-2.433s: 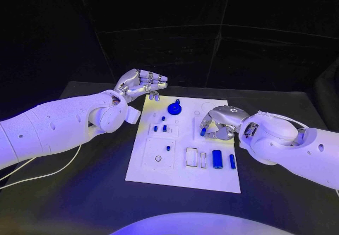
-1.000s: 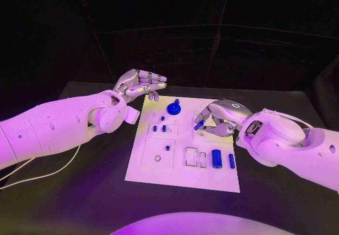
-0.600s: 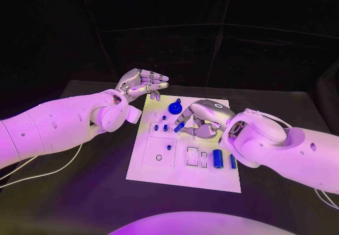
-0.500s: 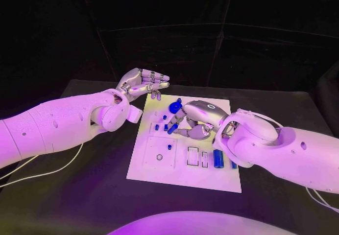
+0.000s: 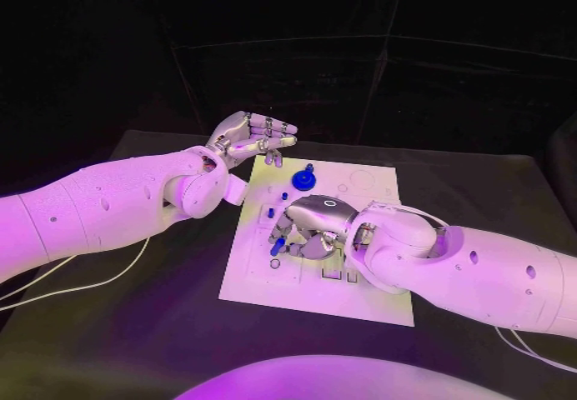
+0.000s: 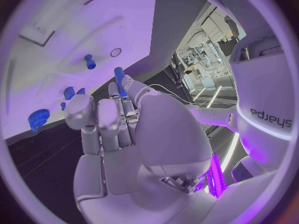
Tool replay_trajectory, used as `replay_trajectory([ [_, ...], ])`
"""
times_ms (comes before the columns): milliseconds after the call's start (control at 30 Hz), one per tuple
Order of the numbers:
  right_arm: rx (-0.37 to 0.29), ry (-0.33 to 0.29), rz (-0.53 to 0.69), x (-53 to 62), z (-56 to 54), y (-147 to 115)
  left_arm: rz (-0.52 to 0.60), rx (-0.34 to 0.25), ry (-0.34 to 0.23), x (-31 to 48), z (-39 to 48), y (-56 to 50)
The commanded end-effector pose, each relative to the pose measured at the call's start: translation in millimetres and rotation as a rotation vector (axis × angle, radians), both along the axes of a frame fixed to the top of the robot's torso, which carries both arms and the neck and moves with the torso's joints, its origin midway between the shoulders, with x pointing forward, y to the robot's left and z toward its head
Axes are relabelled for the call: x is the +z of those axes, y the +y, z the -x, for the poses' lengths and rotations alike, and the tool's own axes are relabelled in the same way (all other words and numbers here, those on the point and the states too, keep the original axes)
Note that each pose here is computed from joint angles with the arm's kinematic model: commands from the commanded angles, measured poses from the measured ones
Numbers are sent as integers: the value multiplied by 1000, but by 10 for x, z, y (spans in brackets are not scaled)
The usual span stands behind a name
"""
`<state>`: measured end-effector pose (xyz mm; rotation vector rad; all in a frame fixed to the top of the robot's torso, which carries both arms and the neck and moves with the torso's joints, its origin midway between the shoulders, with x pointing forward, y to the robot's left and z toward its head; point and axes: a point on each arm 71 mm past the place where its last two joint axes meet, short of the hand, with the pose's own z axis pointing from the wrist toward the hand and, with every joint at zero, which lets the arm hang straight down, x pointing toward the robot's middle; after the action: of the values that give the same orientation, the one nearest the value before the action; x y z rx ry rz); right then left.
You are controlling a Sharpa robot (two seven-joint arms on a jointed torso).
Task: Assemble the parts on the task board
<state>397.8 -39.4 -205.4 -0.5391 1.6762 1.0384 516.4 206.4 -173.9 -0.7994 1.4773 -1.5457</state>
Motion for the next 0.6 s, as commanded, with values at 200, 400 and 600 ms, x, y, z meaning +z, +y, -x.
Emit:
replay_trajectory([
  [200,59,-24,95,-96,30,58,10,-8,-4,13,-4,-16],
  [400,62,-34,106,-124,32,82,10,-10,-4,11,-6,-23],
  [600,60,-43,109,-151,35,93,10,-10,-3,9,-7,-23],
])
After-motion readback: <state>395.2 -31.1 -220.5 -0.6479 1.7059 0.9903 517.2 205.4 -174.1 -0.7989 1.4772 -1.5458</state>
